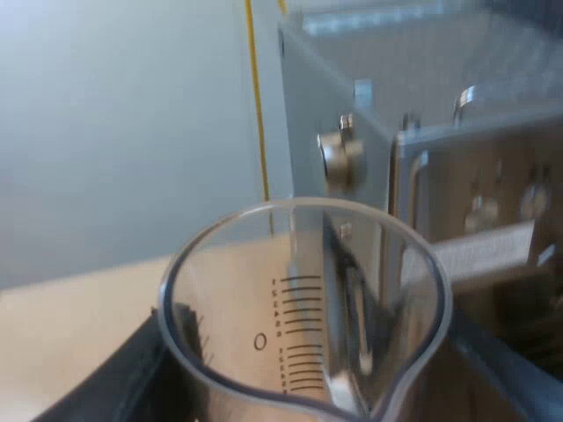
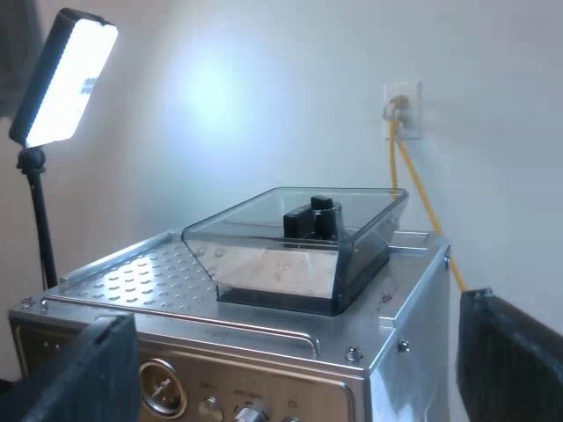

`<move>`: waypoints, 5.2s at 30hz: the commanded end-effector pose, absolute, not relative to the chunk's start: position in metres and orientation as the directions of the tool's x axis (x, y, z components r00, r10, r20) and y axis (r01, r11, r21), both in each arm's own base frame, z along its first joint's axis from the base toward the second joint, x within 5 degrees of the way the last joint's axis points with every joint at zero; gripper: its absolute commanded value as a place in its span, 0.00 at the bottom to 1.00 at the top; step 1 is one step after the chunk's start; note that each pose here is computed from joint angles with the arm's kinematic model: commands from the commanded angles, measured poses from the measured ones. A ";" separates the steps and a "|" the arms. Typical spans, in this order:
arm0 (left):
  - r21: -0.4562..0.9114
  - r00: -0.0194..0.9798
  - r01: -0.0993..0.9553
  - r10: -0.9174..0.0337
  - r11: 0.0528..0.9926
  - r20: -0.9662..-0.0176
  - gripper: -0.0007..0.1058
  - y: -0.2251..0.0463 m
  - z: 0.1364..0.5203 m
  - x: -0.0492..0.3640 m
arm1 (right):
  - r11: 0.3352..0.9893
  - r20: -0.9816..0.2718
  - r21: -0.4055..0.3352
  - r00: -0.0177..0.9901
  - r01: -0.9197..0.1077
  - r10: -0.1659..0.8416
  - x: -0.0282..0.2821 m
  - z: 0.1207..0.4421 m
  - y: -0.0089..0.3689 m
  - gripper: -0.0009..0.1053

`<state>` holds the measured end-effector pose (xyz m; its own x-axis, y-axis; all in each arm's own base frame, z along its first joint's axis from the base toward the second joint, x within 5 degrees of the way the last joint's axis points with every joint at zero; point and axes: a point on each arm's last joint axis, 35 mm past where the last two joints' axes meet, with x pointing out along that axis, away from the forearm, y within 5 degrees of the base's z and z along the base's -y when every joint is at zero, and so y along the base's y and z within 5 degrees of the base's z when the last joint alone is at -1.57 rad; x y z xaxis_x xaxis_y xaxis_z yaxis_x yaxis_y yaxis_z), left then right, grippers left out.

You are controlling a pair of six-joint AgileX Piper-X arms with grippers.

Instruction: Pour the beans into the coffee machine

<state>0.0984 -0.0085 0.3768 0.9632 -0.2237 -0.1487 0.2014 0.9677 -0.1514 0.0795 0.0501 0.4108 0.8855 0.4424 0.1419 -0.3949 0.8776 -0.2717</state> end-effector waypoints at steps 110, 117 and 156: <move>0.958 0.864 0.268 -0.466 0.101 -0.192 0.26 -0.228 0.497 0.367 | 0.900 0.170 -0.266 0.902 -0.346 0.396 0.077 0.416 0.047 0.75; 0.981 0.884 0.184 -0.426 -0.060 -0.192 0.26 -0.226 0.497 0.368 | 0.900 0.170 -0.266 0.902 -0.346 0.396 0.077 0.416 0.047 0.75; 0.910 0.878 -0.012 -0.440 -0.414 -0.188 0.26 -0.227 0.498 0.367 | 0.899 0.164 -0.267 0.903 -0.347 0.397 0.077 0.415 0.047 0.75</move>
<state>0.3708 -0.2269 0.4908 0.8739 -0.4370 -0.2129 0.0118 -0.4187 0.9080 0.0802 0.0487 0.4108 0.9052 0.4008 0.1414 -0.3553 0.8963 -0.2654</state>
